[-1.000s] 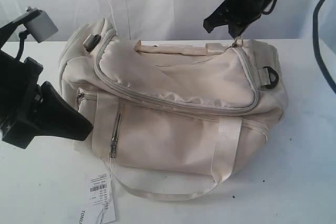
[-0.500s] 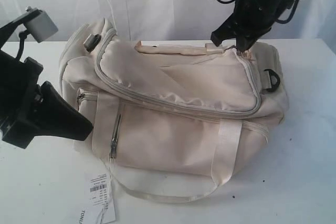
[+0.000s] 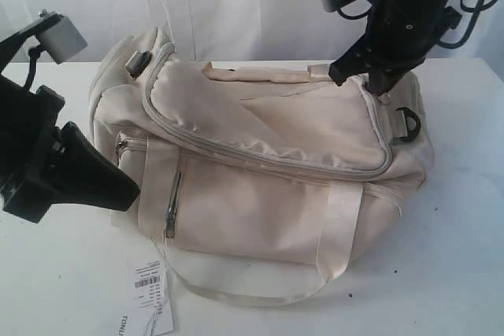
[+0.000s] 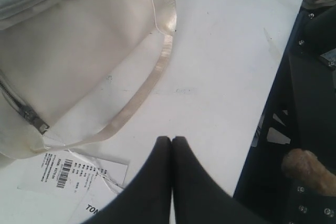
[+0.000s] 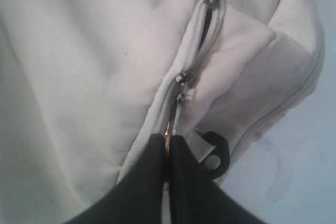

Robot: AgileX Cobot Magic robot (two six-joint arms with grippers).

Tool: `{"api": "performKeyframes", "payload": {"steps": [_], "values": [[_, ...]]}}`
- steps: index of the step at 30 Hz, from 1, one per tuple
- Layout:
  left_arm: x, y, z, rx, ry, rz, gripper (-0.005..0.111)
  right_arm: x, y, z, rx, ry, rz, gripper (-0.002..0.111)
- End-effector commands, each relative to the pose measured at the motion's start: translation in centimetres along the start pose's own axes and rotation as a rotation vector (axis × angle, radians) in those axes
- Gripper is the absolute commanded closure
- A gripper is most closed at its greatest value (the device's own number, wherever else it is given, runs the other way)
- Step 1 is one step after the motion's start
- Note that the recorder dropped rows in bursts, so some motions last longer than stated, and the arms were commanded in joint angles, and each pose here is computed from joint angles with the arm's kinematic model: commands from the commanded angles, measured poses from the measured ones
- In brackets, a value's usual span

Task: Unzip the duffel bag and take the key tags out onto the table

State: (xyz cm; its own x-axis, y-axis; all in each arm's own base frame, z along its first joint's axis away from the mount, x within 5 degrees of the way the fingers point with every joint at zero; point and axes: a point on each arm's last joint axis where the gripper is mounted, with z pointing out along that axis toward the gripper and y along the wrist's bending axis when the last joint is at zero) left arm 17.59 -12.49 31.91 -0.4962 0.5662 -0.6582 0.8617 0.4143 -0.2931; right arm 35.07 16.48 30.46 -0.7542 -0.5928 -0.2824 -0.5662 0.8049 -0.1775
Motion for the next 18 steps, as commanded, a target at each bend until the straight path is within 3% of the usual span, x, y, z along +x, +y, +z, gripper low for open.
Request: {"api": "performKeyframes", "payload": {"steps": [1, 10, 18], "values": [[-0.2, -0.5, -0.1, 0.032, -0.010, 0.001, 0.107, 1.4, 0.1, -1.2, -0.027, 0.022, 0.028, 0.108], [-0.2, -0.5, -0.1, 0.036, -0.012, -0.001, 0.107, 3.9, 1.2, -1.5, -0.102, 0.058, 0.050, 0.108], [-0.3, -0.5, -0.1, 0.034, -0.013, 0.001, 0.107, 5.0, 1.3, -5.0, -0.123, -0.031, 0.062, 0.108]]}}
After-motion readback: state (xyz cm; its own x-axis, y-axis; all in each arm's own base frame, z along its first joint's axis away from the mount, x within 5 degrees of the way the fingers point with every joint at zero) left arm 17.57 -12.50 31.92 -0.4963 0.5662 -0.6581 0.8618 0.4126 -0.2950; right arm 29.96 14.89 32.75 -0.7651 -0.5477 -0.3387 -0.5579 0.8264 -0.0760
